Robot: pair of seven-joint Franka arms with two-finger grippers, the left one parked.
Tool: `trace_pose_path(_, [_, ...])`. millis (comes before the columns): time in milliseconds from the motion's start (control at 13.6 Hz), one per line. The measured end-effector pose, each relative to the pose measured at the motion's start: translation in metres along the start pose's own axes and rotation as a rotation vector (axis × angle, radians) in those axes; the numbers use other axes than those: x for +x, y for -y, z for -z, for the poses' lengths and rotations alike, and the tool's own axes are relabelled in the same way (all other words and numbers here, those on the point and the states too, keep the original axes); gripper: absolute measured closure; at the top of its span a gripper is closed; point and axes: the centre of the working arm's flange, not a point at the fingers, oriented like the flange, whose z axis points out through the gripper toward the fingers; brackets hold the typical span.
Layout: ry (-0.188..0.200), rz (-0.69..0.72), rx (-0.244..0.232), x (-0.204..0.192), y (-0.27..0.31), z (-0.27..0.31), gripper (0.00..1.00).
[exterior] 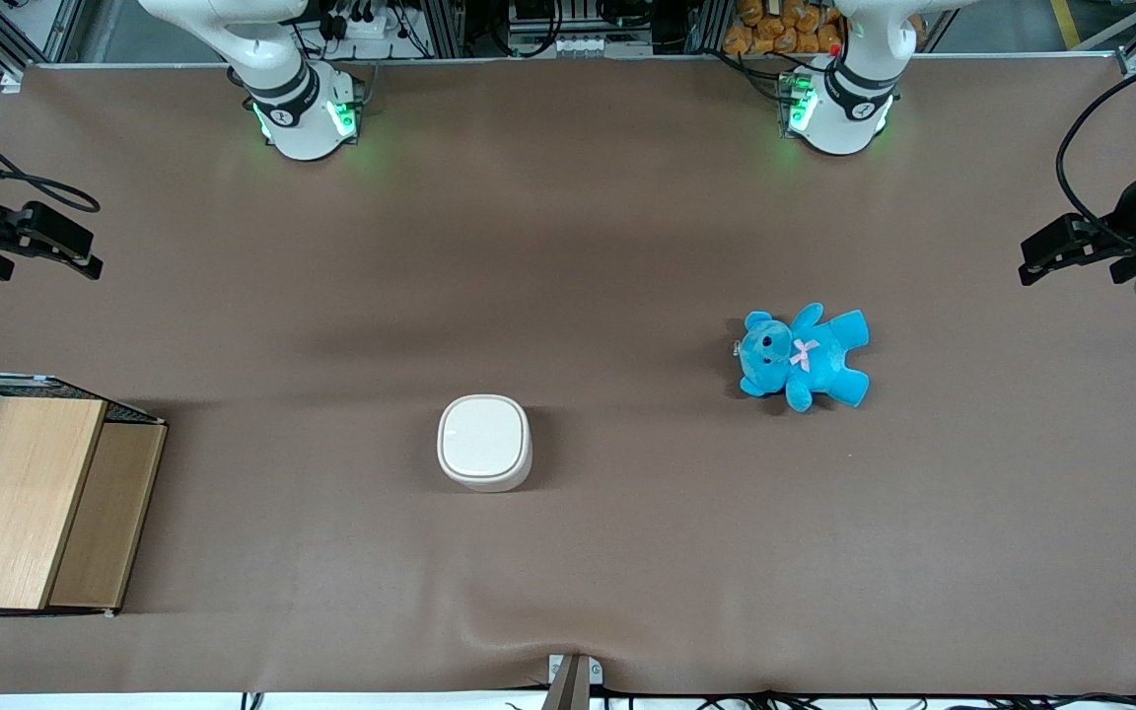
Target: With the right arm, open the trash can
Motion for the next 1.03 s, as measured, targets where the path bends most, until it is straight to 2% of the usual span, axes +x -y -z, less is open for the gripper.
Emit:
trace_pose_path(513, [0.005,-0.001,0.0,0.001,-0.001,-0.002,0.0])
trace_pose_path(1027, [0.055,0.009,0.003,0.011,0.005,-0.028,0.0])
